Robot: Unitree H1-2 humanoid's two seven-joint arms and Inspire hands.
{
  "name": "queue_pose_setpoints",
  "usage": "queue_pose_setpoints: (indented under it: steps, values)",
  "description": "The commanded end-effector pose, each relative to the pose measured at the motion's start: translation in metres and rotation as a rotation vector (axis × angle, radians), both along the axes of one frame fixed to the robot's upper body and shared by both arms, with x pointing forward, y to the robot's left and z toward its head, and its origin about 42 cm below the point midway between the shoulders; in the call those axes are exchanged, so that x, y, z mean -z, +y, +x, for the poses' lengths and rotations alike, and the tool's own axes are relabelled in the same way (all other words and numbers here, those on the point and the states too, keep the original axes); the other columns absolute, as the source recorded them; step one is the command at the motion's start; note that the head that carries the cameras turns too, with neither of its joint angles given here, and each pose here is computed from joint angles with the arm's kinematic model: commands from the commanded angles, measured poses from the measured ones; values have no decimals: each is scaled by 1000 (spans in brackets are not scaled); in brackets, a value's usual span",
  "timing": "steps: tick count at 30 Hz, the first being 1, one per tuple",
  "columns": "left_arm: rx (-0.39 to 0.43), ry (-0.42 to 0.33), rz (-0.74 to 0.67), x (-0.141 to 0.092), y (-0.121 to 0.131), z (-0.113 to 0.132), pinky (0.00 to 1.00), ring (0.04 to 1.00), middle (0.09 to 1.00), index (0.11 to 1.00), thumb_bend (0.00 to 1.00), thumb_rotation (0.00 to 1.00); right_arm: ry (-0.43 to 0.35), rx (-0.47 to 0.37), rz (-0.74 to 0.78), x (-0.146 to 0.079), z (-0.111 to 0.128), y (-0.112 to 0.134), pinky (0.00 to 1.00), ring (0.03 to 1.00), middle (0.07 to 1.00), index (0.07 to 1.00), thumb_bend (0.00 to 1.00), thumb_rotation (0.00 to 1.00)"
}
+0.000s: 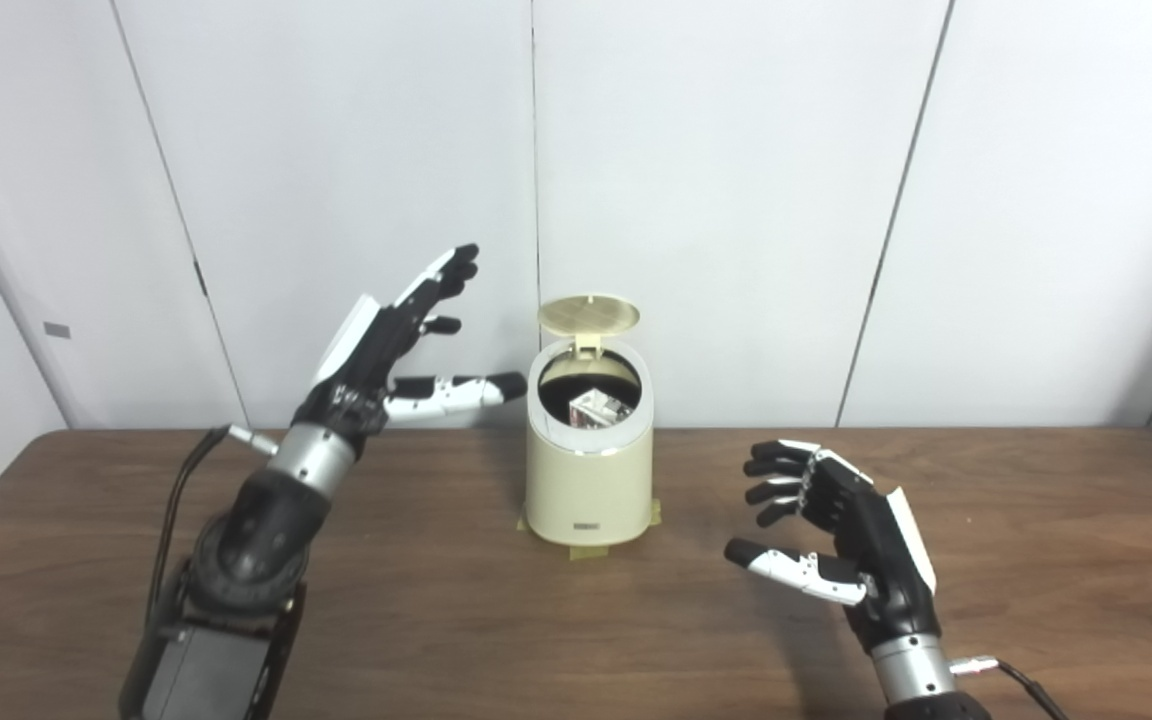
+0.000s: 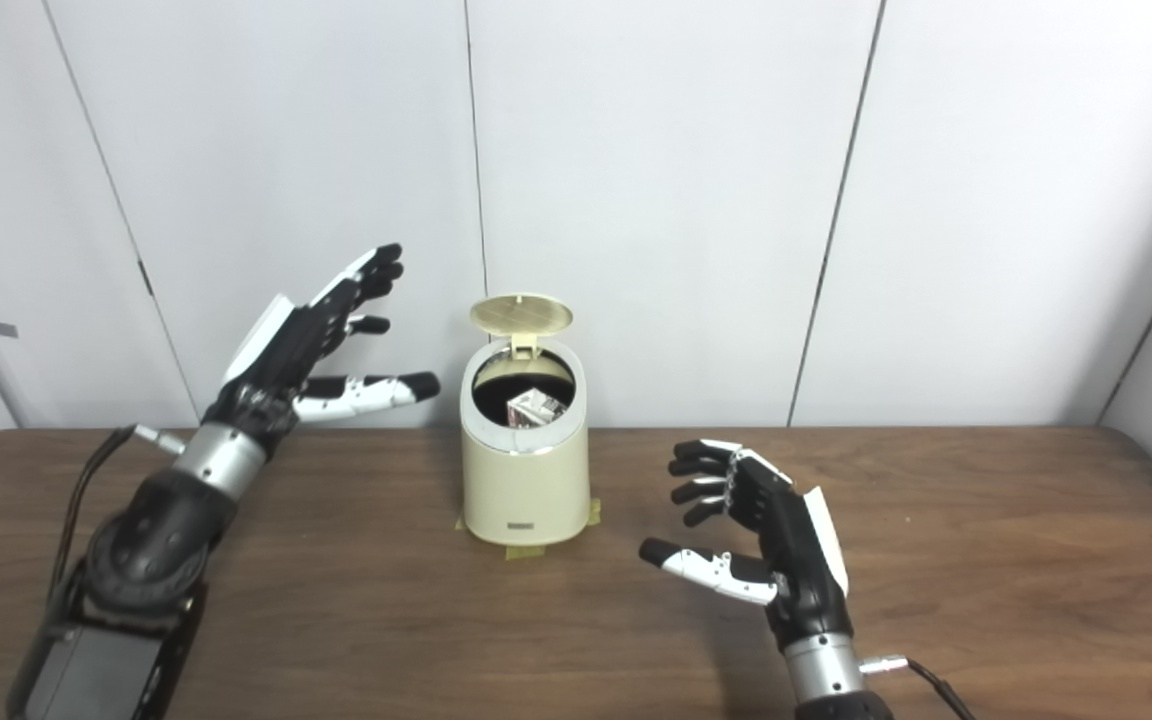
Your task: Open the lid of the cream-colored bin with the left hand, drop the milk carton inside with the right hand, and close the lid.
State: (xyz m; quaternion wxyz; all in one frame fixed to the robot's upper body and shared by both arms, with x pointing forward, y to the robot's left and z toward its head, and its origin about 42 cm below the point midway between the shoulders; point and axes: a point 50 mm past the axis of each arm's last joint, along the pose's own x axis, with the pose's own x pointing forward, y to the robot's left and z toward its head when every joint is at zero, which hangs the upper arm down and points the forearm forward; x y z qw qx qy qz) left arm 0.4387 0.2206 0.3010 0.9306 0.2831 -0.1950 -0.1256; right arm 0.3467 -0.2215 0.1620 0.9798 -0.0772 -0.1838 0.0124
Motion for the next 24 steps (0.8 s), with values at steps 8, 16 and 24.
queue_pose_setpoints:
  steps: [8,16,24]
  values:
    - [-17,-91,153,-52,-19,34,868,963,957,968,932,396,-77,-29,-10,-23,5,9,426,557,648,647,652,225]
    - [33,-97,299,-56,-41,46,921,1000,991,968,929,402,-86,-28,-36,-23,5,11,412,531,650,644,608,268]
    - [111,-81,415,-52,-56,53,890,993,949,912,930,446,-76,-27,-31,-23,4,14,398,518,647,630,582,239]
